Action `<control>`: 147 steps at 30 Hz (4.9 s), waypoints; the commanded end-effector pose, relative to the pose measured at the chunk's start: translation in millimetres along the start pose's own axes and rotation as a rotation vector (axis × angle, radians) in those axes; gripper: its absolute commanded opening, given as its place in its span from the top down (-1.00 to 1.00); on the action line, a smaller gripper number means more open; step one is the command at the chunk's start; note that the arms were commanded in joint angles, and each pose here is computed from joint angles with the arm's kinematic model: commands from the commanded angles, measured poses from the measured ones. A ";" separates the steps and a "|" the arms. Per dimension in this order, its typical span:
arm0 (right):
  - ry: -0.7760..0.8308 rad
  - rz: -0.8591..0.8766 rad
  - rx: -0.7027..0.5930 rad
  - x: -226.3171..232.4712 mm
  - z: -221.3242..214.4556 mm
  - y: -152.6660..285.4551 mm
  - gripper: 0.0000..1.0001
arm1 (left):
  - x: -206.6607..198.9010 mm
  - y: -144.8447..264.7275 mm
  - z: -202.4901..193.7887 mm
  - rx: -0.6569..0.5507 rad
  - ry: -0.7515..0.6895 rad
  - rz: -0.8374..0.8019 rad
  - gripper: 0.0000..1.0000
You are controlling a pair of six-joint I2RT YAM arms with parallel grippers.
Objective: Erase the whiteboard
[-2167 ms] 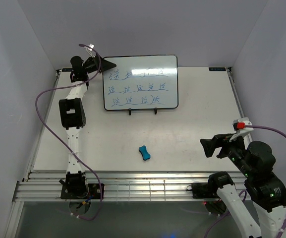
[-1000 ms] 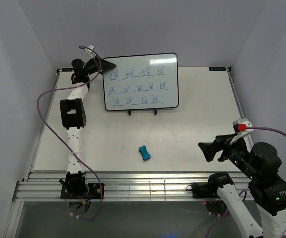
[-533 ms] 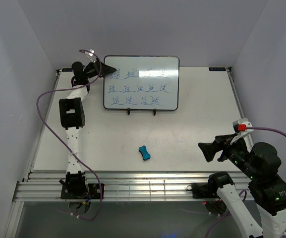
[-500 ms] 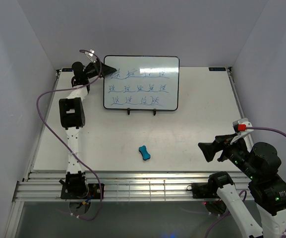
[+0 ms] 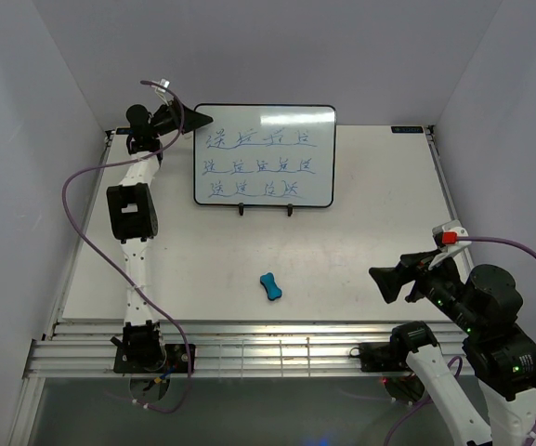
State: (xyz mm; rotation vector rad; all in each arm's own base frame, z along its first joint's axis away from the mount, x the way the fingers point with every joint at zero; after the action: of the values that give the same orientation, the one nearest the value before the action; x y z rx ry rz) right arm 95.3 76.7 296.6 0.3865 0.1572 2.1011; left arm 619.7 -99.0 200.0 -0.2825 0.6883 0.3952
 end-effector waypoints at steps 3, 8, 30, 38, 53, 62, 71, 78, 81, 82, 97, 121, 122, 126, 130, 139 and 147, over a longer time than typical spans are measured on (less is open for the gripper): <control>0.030 0.021 -0.044 2.9 11.7 -0.9 -0.80 | -27.3 -0.1 24.7 -0.010 -0.068 -0.029 -0.25; 0.029 0.015 -0.041 2.1 11.8 -0.5 -0.80 | -21.7 -1.4 22.4 -0.015 -0.059 -0.027 -0.11; 0.065 -0.018 0.007 -7.7 8.8 -13.2 -0.80 | -1.4 -10.7 7.1 -0.039 -0.039 -0.021 0.23; 0.059 -0.020 -0.006 -7.2 12.1 -13.1 -0.80 | -7.2 -11.6 10.5 -0.058 -0.033 -0.032 1.00; 0.050 -0.015 -0.034 -4.5 16.0 -8.7 -0.80 | -52.9 -5.8 41.2 -0.142 -0.164 -0.104 1.00; 0.053 -0.012 -0.041 -4.9 15.4 -10.2 -0.80 | -83.0 2.9 61.4 -0.253 -0.196 -0.172 1.00; 0.053 -0.006 -0.053 -2.9 15.6 -6.2 -0.80 | -112.0 10.5 68.3 -0.342 -0.195 -0.252 1.00; 0.039 0.002 -0.074 0.7 19.0 -0.4 -0.80 | -139.3 7.8 79.9 -0.389 -0.236 -0.317 1.00; 0.031 0.013 -0.086 3.4 20.7 2.2 -0.80 | -152.8 6.3 89.3 -0.413 -0.253 -0.340 1.00; 0.030 0.017 -0.085 4.0 20.6 2.2 -0.80 | -156.7 5.7 91.5 -0.416 -0.260 -0.345 1.00; 0.024 0.043 -0.112 9.3 22.9 6.9 -0.80 | -230.9 -12.0 115.7 -0.450 -0.368 -0.428 1.00; 0.001 0.019 -0.073 7.1 23.3 6.6 -0.80 | -372.0 8.5 86.1 -0.397 -0.238 -0.256 1.00; -0.004 0.031 -0.062 8.2 20.6 4.5 -0.80 | -354.2 14.5 69.0 -0.382 -0.202 -0.194 1.00; -0.014 0.128 0.010 18.4 6.8 -5.3 -0.80 | -382.2 57.9 39.4 -0.403 -0.227 -0.087 1.00; -0.055 0.401 0.171 45.9 -25.7 -20.9 -0.81 | -369.0 100.1 13.0 -0.384 -0.188 0.013 1.00; -0.190 0.379 0.307 30.8 -61.7 -69.0 -0.84 | -361.4 162.1 -46.6 -0.378 -0.123 0.229 1.00; -0.191 0.206 0.371 14.4 -75.3 -112.1 -0.82 | -368.6 165.2 -30.5 -0.376 -0.131 0.322 1.00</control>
State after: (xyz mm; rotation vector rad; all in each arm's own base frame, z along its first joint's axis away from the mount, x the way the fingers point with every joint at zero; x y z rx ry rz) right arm 130.9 142.5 199.3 0.9250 0.4377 2.2617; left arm 266.2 -69.6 366.4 -0.4300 0.5875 0.7462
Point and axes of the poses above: each gripper's point midway between its finger pads, its own y axis back along the fingers, its own x axis along the line the jaws close on, z = x × y, the point moved 3 cm from there along y, back along the fingers
